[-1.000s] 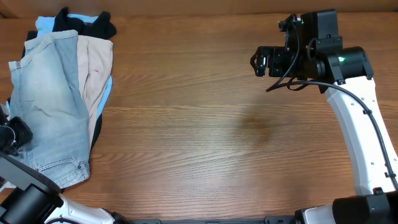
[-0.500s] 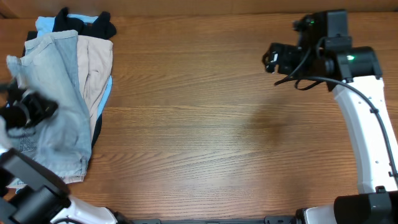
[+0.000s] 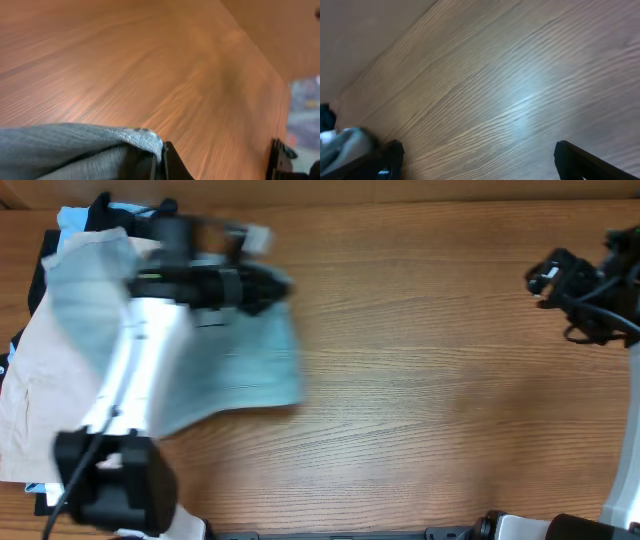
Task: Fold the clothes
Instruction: 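Grasp the denim shorts with the left gripper and drag them right onto the table, then grasp the shorts' waistband corners with both grippers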
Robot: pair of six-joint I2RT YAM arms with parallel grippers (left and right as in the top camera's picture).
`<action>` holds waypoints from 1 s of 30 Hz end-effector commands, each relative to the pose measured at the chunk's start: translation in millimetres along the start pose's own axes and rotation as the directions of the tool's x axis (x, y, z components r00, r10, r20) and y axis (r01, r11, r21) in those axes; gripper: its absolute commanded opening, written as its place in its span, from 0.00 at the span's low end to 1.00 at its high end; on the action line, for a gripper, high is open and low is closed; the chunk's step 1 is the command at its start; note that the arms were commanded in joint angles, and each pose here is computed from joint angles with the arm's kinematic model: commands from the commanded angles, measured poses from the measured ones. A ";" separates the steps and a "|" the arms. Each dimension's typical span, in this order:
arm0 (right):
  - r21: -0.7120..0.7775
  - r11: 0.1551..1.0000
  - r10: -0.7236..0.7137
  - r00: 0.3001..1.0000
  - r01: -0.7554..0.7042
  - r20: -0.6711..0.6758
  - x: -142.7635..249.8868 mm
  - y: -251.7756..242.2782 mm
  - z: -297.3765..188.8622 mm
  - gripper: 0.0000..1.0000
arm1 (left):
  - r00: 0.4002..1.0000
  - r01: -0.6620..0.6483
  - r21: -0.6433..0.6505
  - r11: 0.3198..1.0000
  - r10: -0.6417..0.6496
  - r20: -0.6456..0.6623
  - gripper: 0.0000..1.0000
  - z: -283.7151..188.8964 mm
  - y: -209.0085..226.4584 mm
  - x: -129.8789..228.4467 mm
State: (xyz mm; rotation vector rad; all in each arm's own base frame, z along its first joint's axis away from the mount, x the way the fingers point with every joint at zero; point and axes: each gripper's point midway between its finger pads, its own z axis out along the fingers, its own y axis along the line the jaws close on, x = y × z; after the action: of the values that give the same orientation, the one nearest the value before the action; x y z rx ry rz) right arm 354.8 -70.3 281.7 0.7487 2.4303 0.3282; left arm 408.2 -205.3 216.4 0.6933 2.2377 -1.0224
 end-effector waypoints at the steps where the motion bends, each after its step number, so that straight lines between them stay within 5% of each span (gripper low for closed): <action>1: -0.003 1.000 0.009 0.999 -0.009 0.045 -11.0 -5.3 -14.8 1.00 | 0.994 -0.089 0.003 0.996 0.089 -0.063 0.04 88.2 -55.2 5.3; 3: 0.003 1.000 0.001 0.999 -0.001 0.050 -12.7 -9.1 -15.7 1.00 | 0.987 -0.142 0.006 0.990 0.142 -0.076 0.08 129.2 -74.1 14.9; 4: 0.005 1.000 0.002 0.999 -0.002 0.052 -13.2 -10.4 -15.9 1.00 | 0.983 -0.165 0.008 0.986 0.165 -0.081 0.23 146.3 -80.6 20.6; 6: 0.008 1.000 -0.001 0.999 0.001 0.053 -13.5 -10.8 -15.9 1.00 | 0.975 -0.203 0.006 0.979 0.203 -0.095 0.80 176.8 -89.6 34.2; 7: 0.008 1.000 -0.002 0.998 0.001 0.055 -14.0 -10.8 -16.0 1.00 | 0.975 -0.199 -0.006 0.980 0.197 -0.102 1.00 184.4 -89.1 38.6; 14: 0.004 1.000 -0.010 0.997 0.010 0.081 -20.5 -9.6 -16.5 1.00 | 0.993 -0.074 -0.113 0.991 0.063 -0.099 1.00 165.0 -54.0 25.0; 20: -0.013 1.000 -0.029 0.999 0.028 -0.025 1.4 -5.2 -3.7 1.00 | 0.988 0.064 -0.243 0.968 -0.095 -0.119 1.00 70.5 -24.4 -15.9; 28: -0.011 0.995 -0.095 0.945 0.097 -0.312 85.0 3.9 38.8 1.00 | 0.891 0.171 -0.458 0.872 -0.335 -0.305 1.00 -31.5 -21.6 29.7; 30: 0.017 0.994 -0.090 0.918 0.104 -0.386 113.9 1.6 51.7 1.00 | 0.835 0.204 -0.579 0.789 -0.449 -0.319 1.00 -52.9 -16.2 52.4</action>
State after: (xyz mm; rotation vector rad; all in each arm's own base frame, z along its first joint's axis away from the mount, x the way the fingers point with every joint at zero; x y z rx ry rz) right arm 320.6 -18.0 214.1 0.6400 2.7486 0.4151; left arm 358.9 -187.1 220.1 0.4118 2.8602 -0.5475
